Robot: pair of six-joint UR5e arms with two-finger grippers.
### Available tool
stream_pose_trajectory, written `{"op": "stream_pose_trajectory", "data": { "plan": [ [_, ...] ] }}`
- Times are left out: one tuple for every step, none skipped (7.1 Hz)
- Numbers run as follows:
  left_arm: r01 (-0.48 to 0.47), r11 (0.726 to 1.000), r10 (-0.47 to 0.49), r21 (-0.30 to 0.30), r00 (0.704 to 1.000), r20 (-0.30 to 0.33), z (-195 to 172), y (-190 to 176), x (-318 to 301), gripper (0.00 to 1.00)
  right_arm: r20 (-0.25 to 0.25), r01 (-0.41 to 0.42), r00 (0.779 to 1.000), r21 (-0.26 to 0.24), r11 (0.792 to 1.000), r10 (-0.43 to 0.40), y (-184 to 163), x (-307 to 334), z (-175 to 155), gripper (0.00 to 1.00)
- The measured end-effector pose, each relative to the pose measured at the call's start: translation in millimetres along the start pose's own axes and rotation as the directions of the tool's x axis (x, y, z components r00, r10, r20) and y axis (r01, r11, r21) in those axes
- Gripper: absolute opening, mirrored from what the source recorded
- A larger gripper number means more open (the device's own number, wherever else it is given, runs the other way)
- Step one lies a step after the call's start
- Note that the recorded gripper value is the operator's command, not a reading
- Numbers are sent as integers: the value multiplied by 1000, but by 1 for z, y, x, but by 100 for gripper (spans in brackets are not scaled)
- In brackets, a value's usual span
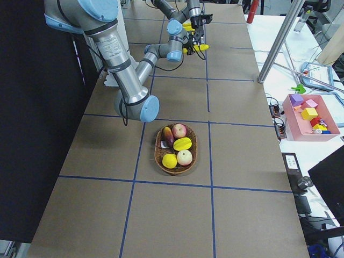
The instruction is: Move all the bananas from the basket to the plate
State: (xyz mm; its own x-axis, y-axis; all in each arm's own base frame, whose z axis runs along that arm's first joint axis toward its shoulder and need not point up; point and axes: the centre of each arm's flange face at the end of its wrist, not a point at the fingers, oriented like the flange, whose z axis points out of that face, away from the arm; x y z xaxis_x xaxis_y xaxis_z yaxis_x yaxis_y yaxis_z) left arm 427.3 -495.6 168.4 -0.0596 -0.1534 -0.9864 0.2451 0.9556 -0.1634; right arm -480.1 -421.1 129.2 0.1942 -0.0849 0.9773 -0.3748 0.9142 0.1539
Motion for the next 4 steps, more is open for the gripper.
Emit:
{"op": "stream_pose_trajectory", "data": {
  "plan": [
    [1, 1000, -1, -1, 1000, 0, 2, 1, 1, 70, 4, 1, 1000, 1, 1000, -1, 0, -2, -1, 3],
    [2, 1000, -2, -1, 1000, 2, 3, 0, 1, 52, 6, 1, 1000, 1, 1000, -1, 0, -3, -2, 4],
    [4, 1000, -4, -2, 1000, 3, 3, 0, 1, 29, 8, 1, 1000, 1, 1000, -1, 0, -3, -2, 6],
    [20, 1000, -20, -2, 1000, 2, 4, 0, 2, 7, 9, 1, 1000, 1, 1000, -1, 0, -4, -3, 13]
  ]
}}
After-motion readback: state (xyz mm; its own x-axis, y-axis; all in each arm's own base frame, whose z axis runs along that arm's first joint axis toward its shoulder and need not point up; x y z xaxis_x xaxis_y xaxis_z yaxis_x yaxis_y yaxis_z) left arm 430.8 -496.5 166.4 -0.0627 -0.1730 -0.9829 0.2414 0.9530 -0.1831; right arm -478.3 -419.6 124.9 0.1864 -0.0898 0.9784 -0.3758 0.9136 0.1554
